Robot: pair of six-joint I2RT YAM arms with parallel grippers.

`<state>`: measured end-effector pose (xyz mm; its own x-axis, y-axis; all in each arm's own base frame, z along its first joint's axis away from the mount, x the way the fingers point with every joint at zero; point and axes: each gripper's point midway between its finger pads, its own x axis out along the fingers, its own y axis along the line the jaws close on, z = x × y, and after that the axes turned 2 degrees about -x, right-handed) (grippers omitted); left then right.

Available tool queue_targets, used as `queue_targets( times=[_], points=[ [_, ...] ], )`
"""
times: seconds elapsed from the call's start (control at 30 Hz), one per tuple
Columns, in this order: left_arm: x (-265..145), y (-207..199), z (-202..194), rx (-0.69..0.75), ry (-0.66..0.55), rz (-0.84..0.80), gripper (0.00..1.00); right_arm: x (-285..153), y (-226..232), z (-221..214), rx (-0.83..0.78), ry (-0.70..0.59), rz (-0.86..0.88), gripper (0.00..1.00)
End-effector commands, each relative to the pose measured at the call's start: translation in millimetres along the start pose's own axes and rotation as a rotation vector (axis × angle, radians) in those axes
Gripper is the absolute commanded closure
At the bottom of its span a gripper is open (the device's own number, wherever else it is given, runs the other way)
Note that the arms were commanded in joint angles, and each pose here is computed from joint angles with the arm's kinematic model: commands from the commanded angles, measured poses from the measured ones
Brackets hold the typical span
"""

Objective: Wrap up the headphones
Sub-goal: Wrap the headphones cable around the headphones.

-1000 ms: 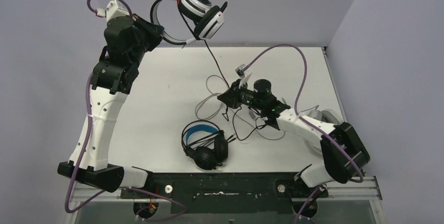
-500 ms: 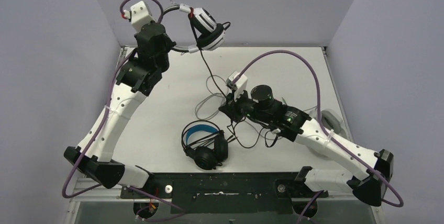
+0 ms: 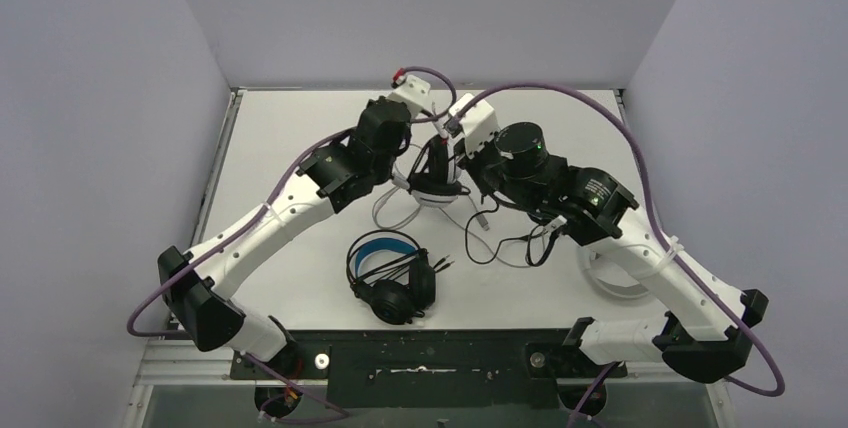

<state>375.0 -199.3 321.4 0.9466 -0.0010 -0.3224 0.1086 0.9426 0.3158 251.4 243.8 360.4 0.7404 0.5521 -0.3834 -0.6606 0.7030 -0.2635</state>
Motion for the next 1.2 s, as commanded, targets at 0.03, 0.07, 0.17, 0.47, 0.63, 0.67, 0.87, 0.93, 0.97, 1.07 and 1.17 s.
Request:
queue_targets(
  times=[0.03, 0.07, 0.17, 0.47, 0.63, 0.67, 0.87, 0.93, 0.97, 1.07, 1.17],
  points=[
    [-44, 1, 18, 0.127, -0.089, -0.153, 1.00, -10, -47, -4, -0.225, 0.108, -0.195, 0.92],
    [-49, -4, 14, 0.116, -0.088, -0.194, 1.00, -10, -51, -4, -0.236, 0.108, -0.208, 0.90],
    [-63, -14, 9, 0.067, -0.099, -0.298, 1.00, -7, -60, -3, -0.232, 0.082, -0.220, 0.86],
    [-91, -22, -1, -0.124, -0.022, -0.416, 1.00, 22, -62, -18, -0.132, -0.011, -0.065, 0.85],
    [-98, -6, 4, -0.244, 0.008, -0.402, 1.00, 44, -56, -43, -0.052, -0.019, 0.022, 0.81],
    [-101, -6, 7, -0.278, 0.012, -0.429, 1.00, 51, -54, -51, -0.012, -0.021, 0.044, 0.75],
    [-107, 3, 27, -0.538, 0.048, -0.570, 1.00, 82, -39, -65, 0.197, 0.003, 0.174, 0.48],
    [-108, 6, 32, -0.591, 0.060, -0.584, 1.00, 90, -35, -74, 0.265, 0.038, 0.185, 0.41],
    [-109, 7, 35, -0.612, 0.063, -0.596, 1.00, 93, -32, -78, 0.304, 0.046, 0.191, 0.37],
    [-110, 11, 41, -0.678, 0.075, -0.602, 1.00, 96, -29, -88, 0.395, 0.060, 0.209, 0.28],
    [-107, 23, 44, -0.749, 0.098, -0.558, 1.00, 93, -35, -102, 0.468, 0.062, 0.219, 0.19]
  ],
)
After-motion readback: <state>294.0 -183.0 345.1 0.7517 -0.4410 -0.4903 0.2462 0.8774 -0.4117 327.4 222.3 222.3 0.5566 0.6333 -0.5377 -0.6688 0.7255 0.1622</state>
